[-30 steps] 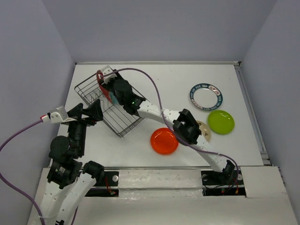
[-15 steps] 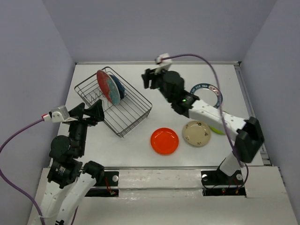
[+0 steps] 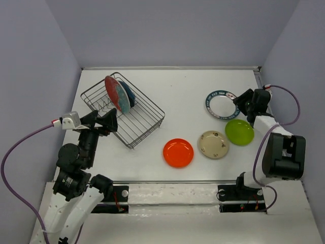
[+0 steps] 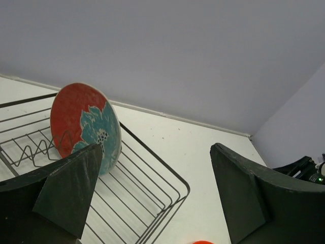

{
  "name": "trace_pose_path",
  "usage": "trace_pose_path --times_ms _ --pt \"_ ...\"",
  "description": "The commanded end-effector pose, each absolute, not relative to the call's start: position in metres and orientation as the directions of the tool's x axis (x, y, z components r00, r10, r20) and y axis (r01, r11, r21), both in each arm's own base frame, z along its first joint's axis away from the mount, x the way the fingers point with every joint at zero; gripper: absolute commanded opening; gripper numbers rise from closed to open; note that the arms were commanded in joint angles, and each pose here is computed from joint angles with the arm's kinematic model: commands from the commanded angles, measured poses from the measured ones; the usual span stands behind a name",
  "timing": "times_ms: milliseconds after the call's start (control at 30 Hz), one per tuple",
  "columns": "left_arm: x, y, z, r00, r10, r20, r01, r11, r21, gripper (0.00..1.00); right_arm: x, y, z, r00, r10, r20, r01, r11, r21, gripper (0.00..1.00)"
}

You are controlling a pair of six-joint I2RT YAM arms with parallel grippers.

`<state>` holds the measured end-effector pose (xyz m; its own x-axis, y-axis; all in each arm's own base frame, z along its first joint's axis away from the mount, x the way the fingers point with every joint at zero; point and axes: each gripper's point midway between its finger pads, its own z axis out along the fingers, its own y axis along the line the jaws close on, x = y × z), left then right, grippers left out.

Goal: Load the plates into the dish rack

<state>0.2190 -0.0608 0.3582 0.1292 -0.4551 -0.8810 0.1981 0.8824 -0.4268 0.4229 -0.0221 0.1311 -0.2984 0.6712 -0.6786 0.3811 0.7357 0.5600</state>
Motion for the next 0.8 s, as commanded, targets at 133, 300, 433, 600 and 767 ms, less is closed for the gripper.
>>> trace_pose_path --times_ms 133,300,433,600,767 --pt "0.214 -0.066 0.375 0.171 -0.473 -0.864 0.257 0.868 -0.425 0.99 0.448 -0.084 0.095 -0.345 0.764 -0.546 0.416 0.645 0.641 0.62" --pt "0.208 -0.064 0.380 0.188 -0.480 -0.857 0.268 0.865 -0.425 0.99 0.450 -0.080 0.061 -0.428 0.771 -0.472 0.413 0.631 0.656 0.64" --pt "0.206 -0.062 0.382 0.198 -0.482 -0.853 0.267 0.864 -0.427 0.99 0.455 -0.074 0.046 -0.484 0.755 -0.442 0.387 0.638 0.665 0.62" --pt "0.204 -0.061 0.383 0.203 -0.483 -0.852 0.267 0.864 -0.426 0.99 0.462 -0.056 0.039 -0.551 0.752 -0.362 0.328 0.594 0.734 0.54" --pt "0.204 -0.058 0.384 0.211 -0.480 -0.851 0.255 0.868 -0.426 0.99 0.473 -0.048 0.044 -0.548 0.774 -0.318 0.293 0.534 0.793 0.20"
